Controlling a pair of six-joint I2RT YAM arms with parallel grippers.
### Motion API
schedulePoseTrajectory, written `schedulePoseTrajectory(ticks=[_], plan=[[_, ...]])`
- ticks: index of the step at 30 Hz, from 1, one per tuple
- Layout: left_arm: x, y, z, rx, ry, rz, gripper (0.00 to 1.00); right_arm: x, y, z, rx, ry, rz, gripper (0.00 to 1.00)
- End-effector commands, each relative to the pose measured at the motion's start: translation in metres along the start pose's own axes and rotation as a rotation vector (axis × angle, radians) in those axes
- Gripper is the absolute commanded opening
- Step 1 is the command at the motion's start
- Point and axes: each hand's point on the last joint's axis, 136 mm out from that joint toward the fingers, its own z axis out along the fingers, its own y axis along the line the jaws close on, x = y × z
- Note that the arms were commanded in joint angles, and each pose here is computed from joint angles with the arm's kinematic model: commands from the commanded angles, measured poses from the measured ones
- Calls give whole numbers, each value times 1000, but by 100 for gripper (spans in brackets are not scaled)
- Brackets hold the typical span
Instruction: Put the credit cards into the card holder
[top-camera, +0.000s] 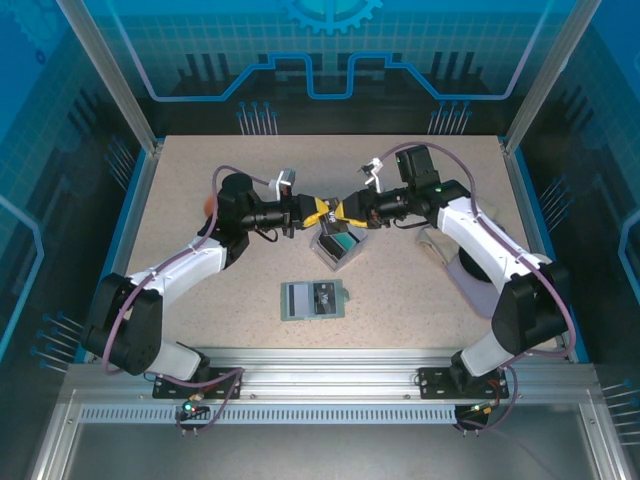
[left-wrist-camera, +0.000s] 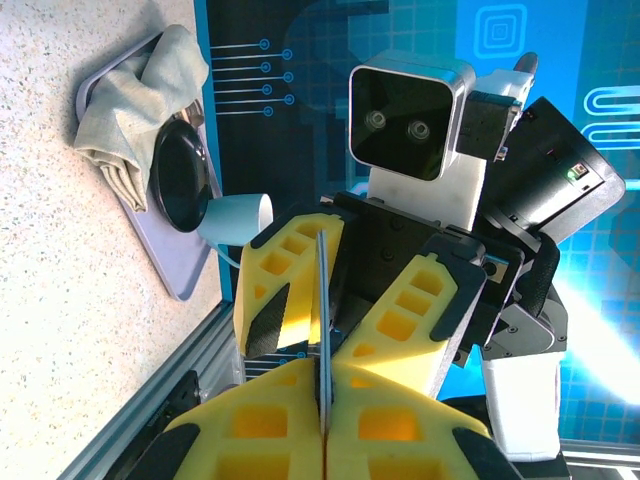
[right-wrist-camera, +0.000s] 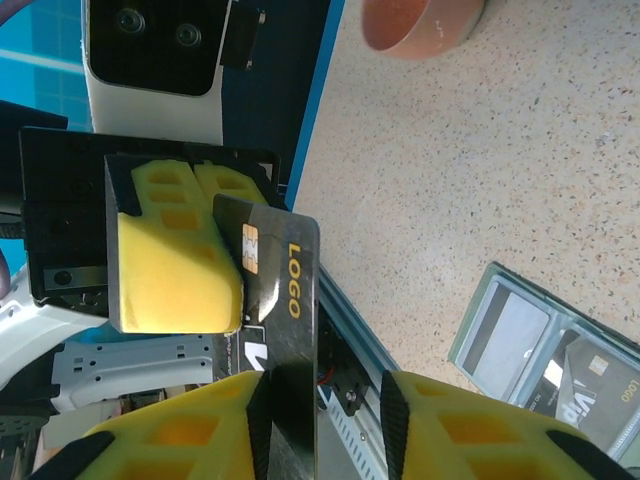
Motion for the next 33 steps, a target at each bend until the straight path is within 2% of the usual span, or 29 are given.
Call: schedulePoseTrajectory(ticks=[1, 3, 5, 7, 9, 13, 19, 25, 28, 31, 33], plan=[[10, -40, -3, 100, 31, 132, 2, 7, 4, 16, -42, 51, 6, 37], [9, -36, -3, 86, 25, 126, 3, 9, 14, 19, -76, 67, -8, 38], [9, -35, -3, 83, 22, 126, 3, 10, 11, 20, -39, 69, -15, 38], [8, -36, -3, 86, 21, 127, 5, 9, 8, 20, -17, 68, -14, 31], [8, -36, -3, 86, 23, 125, 6, 7, 2, 19, 27, 50, -5, 17], [11, -41, -5, 97, 26, 138, 18, 0, -17, 9, 100, -8, 35, 11], [15, -52, -7, 138, 37, 168, 20, 1, -35, 0, 166, -32, 85, 15], [15, -56, -7, 169, 44, 173, 15, 2, -40, 1, 173, -27, 108, 25], [16, -55, -7, 167, 44, 167, 14, 1, -43, 0, 177, -31, 118, 25], [16, -57, -7, 169, 45, 171, 14, 0, -42, -1, 166, -31, 120, 20], [16, -57, -7, 170, 44, 172, 14, 0, -43, -2, 173, -34, 121, 22]])
